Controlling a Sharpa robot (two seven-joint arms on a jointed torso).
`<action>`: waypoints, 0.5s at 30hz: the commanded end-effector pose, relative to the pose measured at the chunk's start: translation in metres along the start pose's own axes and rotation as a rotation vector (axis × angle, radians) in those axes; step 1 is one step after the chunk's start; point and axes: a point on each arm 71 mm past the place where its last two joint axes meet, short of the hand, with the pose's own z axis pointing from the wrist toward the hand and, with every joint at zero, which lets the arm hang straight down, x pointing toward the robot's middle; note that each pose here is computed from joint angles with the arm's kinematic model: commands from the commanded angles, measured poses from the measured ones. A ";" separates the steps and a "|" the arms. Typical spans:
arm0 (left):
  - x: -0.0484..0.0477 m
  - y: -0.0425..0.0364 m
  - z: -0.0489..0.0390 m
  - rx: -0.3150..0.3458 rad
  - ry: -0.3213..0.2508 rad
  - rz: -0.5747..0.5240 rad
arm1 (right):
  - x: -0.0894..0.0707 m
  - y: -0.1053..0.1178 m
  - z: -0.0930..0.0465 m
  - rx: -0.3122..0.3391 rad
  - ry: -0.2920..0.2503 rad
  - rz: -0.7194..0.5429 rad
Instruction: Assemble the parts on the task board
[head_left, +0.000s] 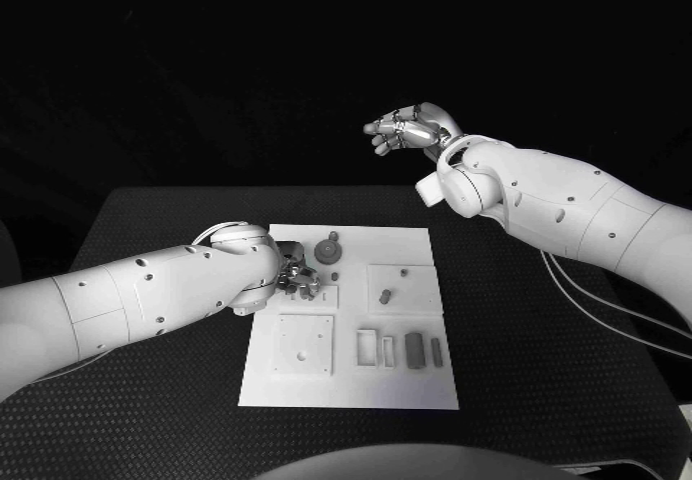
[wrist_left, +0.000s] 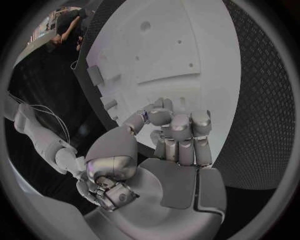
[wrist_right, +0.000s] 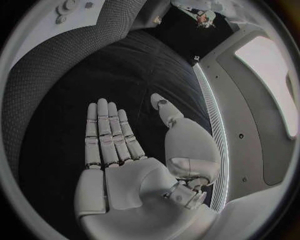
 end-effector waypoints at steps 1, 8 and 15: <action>0.0098 0.0026 0.0019 -0.014 0.047 0.027 | 0.002 0.001 0.000 -0.008 0.017 0.002; 0.0100 0.0035 0.0020 -0.015 0.046 0.025 | 0.002 0.000 0.000 -0.007 0.018 0.002; 0.0103 0.0046 0.0019 -0.016 0.051 0.026 | 0.003 0.000 0.000 -0.007 0.020 0.003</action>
